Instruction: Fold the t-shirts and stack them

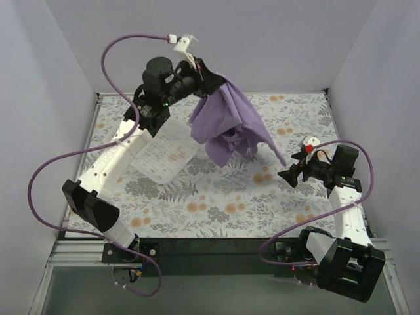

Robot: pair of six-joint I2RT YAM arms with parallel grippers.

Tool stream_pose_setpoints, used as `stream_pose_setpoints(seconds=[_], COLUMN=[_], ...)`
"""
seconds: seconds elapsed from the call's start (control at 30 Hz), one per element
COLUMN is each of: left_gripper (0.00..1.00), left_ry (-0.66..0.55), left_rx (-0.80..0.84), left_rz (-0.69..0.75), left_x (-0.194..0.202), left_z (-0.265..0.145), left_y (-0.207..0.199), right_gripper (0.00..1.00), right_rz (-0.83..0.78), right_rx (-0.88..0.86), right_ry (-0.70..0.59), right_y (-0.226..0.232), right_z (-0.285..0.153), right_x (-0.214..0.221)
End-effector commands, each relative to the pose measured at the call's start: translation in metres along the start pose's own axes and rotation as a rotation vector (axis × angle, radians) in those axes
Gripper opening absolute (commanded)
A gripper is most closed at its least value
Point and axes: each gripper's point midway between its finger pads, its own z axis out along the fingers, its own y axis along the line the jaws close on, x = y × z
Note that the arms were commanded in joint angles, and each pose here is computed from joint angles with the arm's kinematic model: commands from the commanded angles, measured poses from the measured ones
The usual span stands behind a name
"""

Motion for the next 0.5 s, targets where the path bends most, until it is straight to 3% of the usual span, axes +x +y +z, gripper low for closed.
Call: stream_pose_setpoints(seconds=[0.0,0.07,0.13,0.2,0.27,0.4,0.47], left_gripper=[0.00,0.00,0.31,0.82,0.88,0.98,0.98], left_ry=[0.116,0.184,0.311,0.398,0.398,0.252,0.232], left_rx=[0.008,0.026,0.061,0.076,0.057,-0.196,-0.306], left_rz=[-0.027,-0.046,-0.072,-0.063,-0.008,0.116,0.114], left_x=[0.055,0.087,0.140,0.174,0.178,0.140,0.140], left_z=[-0.009,-0.014,-0.023,-0.035,-0.046,-0.083,-0.100], left_y=[0.002,0.006,0.011,0.009,0.011,0.041,0.057], right_gripper=[0.98,0.98,0.98,0.98,0.98,0.98,0.98], right_rz=[-0.003,-0.004,-0.007,-0.012,-0.022,-0.055,-0.069], right_rx=[0.026,0.022,0.022,0.023,0.017,-0.055,-0.094], right_ry=[-0.006,-0.009,-0.009,-0.006,-0.009,-0.049,-0.060], right_y=[-0.007,-0.006,-0.006,-0.005,-0.003,0.013,0.021], right_z=[-0.002,-0.002,-0.002,-0.002,-0.002,0.000,0.000], right_x=[-0.004,-0.005,-0.004,-0.002,-0.001,-0.003,-0.002])
